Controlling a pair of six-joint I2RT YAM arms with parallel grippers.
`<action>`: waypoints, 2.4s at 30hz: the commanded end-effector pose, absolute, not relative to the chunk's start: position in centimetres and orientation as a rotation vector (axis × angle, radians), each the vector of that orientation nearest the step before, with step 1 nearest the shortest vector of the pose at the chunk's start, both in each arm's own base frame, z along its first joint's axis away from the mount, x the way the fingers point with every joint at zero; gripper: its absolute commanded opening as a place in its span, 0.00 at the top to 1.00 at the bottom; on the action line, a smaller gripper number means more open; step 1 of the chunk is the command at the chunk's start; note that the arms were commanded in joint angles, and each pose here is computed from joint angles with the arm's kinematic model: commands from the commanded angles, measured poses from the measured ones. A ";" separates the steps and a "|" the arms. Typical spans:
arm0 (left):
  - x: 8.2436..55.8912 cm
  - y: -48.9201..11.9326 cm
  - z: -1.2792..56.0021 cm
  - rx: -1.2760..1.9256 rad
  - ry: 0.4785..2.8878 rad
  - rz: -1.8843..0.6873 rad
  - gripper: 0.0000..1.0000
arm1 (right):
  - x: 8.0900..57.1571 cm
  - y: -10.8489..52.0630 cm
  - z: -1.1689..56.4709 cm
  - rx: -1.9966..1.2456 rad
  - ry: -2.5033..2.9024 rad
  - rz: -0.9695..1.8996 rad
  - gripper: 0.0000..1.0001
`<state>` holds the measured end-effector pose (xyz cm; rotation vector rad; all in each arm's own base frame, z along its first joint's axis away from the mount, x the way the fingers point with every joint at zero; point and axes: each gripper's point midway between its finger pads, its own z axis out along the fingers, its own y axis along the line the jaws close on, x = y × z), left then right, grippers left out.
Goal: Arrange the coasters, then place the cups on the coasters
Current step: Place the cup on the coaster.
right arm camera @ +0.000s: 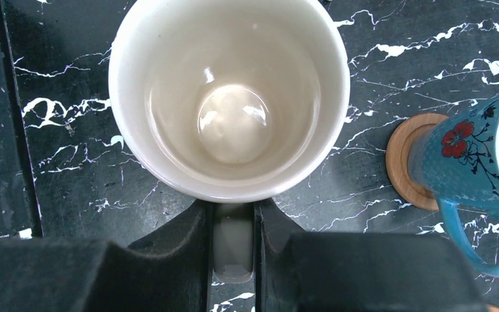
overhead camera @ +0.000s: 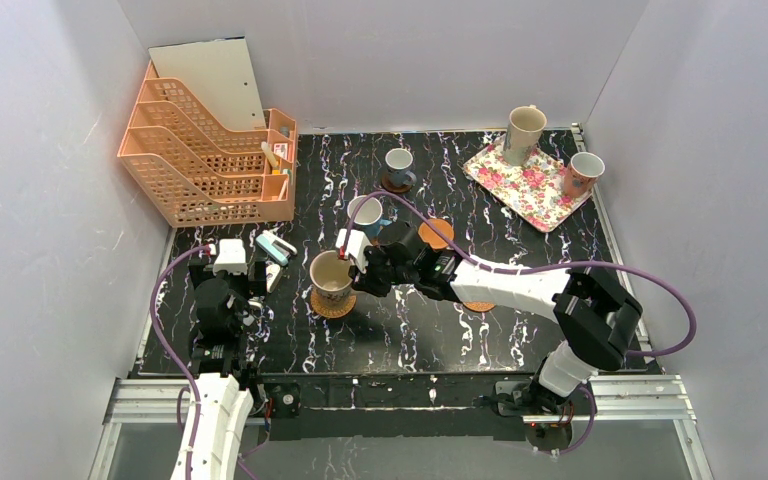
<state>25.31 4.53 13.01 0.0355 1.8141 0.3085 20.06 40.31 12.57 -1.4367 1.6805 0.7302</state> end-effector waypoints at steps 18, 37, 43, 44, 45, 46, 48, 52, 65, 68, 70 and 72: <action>25.3 4.9 13.0 0.015 1.804 0.325 0.06 | 20.8 43.5 17.8 -1.374 1.501 0.802 0.84; 25.3 4.9 13.0 0.015 1.805 0.325 0.06 | 20.7 43.3 18.2 -1.390 1.500 0.799 0.73; 25.3 4.9 13.0 0.016 1.804 0.325 0.07 | 20.7 43.3 18.2 -1.393 1.500 0.799 0.69; 25.3 4.9 13.0 0.015 1.803 0.325 0.06 | 20.7 43.3 18.3 -1.392 1.499 0.800 0.67; 25.3 4.9 13.0 0.015 1.803 0.325 0.06 | 20.7 43.3 18.3 -1.392 1.499 0.799 0.66; 25.3 4.9 13.0 0.015 1.803 0.326 0.06 | 20.7 43.3 18.4 -1.391 1.498 0.799 0.64; 25.3 5.0 13.0 0.014 1.803 0.327 0.06 | 20.6 43.3 18.5 -1.390 1.495 0.801 0.61; 25.3 5.0 13.0 0.014 1.803 0.327 0.07 | 20.6 43.3 18.6 -1.391 1.492 0.803 0.58; 25.3 5.0 13.0 0.014 1.802 0.327 0.06 | 20.5 43.0 19.8 -1.387 1.472 0.793 0.42; 25.3 5.0 13.0 0.014 1.802 0.327 0.06 | 20.6 42.6 21.0 -1.372 1.449 0.782 0.25; 25.3 5.0 13.0 0.013 1.804 0.328 0.06 | 20.7 42.3 22.0 -1.358 1.426 0.768 0.14; 25.3 5.0 13.0 0.013 1.802 0.328 0.06 | 20.8 41.9 23.1 -1.341 1.404 0.750 0.07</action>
